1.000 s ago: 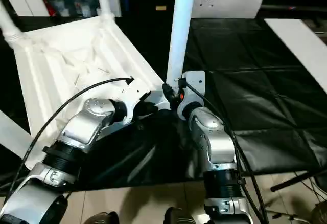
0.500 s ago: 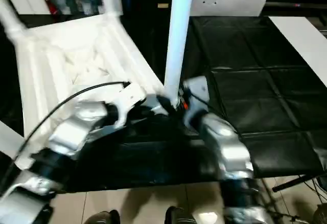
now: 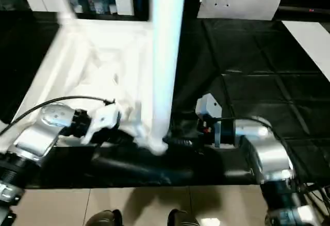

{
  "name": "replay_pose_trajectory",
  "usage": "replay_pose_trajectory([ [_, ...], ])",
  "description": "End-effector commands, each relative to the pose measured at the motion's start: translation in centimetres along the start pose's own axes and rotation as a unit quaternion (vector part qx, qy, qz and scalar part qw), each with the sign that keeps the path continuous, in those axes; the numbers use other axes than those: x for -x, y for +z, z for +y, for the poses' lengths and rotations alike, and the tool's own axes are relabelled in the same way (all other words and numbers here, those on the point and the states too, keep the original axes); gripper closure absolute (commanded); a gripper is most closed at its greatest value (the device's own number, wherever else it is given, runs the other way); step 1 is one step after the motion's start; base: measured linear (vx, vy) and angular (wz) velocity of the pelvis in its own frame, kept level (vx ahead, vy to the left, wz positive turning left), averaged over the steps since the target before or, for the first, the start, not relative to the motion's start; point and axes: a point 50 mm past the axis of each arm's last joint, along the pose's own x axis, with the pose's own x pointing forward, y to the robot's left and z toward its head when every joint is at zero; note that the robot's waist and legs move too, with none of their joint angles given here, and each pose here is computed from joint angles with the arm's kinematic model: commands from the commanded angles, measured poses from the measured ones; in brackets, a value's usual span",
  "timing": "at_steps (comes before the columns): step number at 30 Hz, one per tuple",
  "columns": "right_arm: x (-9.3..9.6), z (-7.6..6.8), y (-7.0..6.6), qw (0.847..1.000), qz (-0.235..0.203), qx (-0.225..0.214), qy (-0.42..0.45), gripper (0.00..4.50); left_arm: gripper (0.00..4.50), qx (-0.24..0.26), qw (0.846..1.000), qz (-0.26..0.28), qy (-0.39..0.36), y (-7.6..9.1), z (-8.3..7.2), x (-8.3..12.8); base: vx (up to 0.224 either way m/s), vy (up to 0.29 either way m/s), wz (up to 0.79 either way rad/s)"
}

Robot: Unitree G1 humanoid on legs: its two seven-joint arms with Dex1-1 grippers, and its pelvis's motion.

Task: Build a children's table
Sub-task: Rotate leg to tighten

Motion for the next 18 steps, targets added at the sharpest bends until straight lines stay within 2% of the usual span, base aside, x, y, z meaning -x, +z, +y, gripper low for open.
replay_pose_trajectory([
  [1,-0.1,0.1,0.2,0.999,-0.002,-0.002,0.040,0.63,4.50,-0.011,0.997,0.014,-0.076,-0.2,-1.0,-1.4,0.000,0.000,0.00],
  [4,-0.6,0.4,0.1,0.996,0.003,-0.008,0.085,0.72,4.50,-0.020,0.996,0.015,-0.088,0.0,-0.9,-1.5,0.000,0.000,0.00],
  [5,-0.8,0.6,0.1,0.995,0.006,-0.008,0.100,0.91,4.50,-0.023,0.996,0.015,-0.089,0.0,-0.9,-1.6,0.000,0.000,0.00],
  [10,-1.4,0.8,-0.1,0.992,0.011,-0.010,0.128,1.22,4.50,-0.027,0.995,0.013,-0.092,0.1,-0.8,-1.8,0.000,0.000,0.00],
  [11,-1.7,0.8,-0.2,0.990,0.014,-0.010,0.138,1.50,4.50,-0.029,0.995,0.013,-0.094,0.1,-0.9,-1.8,0.000,0.000,0.00],
  [14,-2.0,0.8,-0.3,0.988,0.019,-0.011,0.151,1.57,4.50,-0.030,0.995,0.012,-0.098,0.1,-0.9,-1.9,0.000,0.000,0.00],
  [16,-2.0,0.8,-0.4,0.988,0.020,-0.013,0.155,1.93,4.50,-0.031,0.995,0.012,-0.099,0.1,-0.9,-1.9,0.000,0.000,0.00],
  [18,-2.1,0.8,-0.4,0.987,0.020,-0.016,0.159,2.02,4.50,-0.031,0.995,0.012,-0.099,0.1,-0.9,-1.8,0.000,0.000,0.00],
])
